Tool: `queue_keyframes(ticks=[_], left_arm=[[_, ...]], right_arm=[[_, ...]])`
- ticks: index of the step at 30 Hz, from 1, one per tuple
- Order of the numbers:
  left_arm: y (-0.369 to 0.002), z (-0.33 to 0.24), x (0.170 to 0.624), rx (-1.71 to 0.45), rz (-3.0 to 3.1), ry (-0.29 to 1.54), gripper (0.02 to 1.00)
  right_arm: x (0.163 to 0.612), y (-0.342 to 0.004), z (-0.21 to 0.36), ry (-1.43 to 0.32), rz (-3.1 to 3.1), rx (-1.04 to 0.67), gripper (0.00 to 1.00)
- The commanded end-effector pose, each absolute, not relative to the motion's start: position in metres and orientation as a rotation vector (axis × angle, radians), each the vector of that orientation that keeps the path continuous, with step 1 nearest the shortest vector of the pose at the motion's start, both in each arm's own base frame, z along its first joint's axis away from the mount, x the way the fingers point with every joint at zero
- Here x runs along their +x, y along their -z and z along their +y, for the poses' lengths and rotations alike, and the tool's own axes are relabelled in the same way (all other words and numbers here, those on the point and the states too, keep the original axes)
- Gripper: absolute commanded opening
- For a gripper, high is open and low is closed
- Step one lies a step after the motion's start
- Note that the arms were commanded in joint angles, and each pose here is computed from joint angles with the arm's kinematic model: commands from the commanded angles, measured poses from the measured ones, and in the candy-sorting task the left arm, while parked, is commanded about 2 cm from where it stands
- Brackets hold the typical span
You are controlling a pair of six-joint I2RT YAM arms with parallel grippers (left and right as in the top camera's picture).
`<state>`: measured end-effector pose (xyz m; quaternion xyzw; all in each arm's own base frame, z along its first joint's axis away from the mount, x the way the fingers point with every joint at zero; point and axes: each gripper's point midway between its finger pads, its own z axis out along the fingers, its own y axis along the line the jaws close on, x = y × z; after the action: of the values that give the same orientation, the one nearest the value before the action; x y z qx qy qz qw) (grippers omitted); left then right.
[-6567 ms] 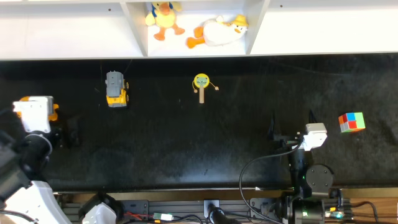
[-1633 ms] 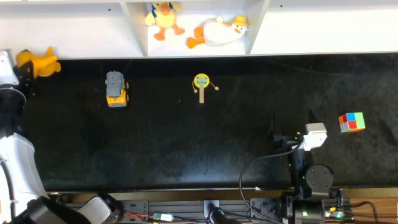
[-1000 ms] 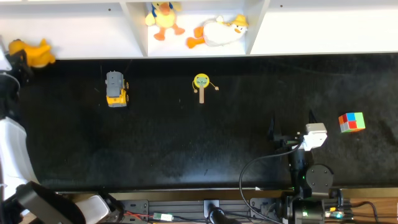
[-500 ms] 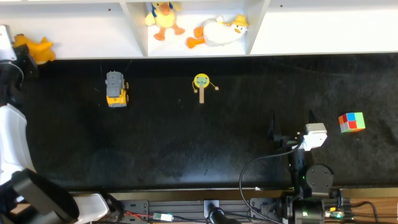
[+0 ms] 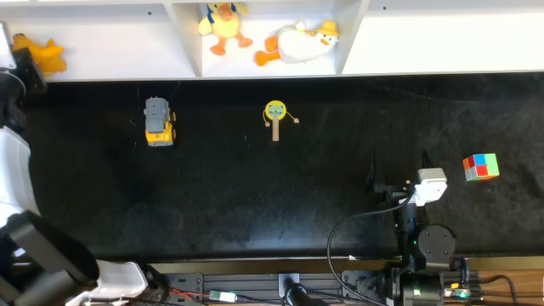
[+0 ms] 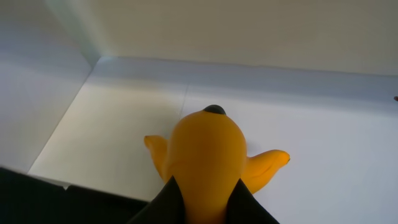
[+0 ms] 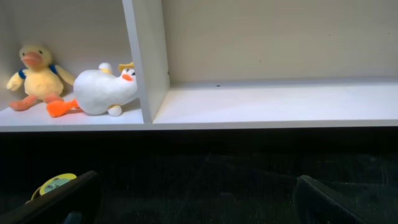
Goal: Store Toys
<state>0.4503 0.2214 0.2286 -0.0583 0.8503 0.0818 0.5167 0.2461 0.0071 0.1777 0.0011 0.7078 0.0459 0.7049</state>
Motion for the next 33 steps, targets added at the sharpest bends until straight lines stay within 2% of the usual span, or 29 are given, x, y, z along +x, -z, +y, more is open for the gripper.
queue_keyframes(ticks=[1,9,33], left_arm=[[-0.239,0.217,0.465,-0.094,2.010,-0.229,0.167],[-0.219,0.215,0.472,-0.095,2.048,-0.210,0.167],[-0.205,0.203,0.492,-0.052,2.034,-0.192,0.169]], right_arm=[[0.246,-0.174,0.007,-0.108,1.574,0.003,0.996],[0.246,-0.174,0.007,-0.108,1.574,0.003,0.996],[0.246,-0.174,0.007,-0.108,1.574,0.003,0.996]])
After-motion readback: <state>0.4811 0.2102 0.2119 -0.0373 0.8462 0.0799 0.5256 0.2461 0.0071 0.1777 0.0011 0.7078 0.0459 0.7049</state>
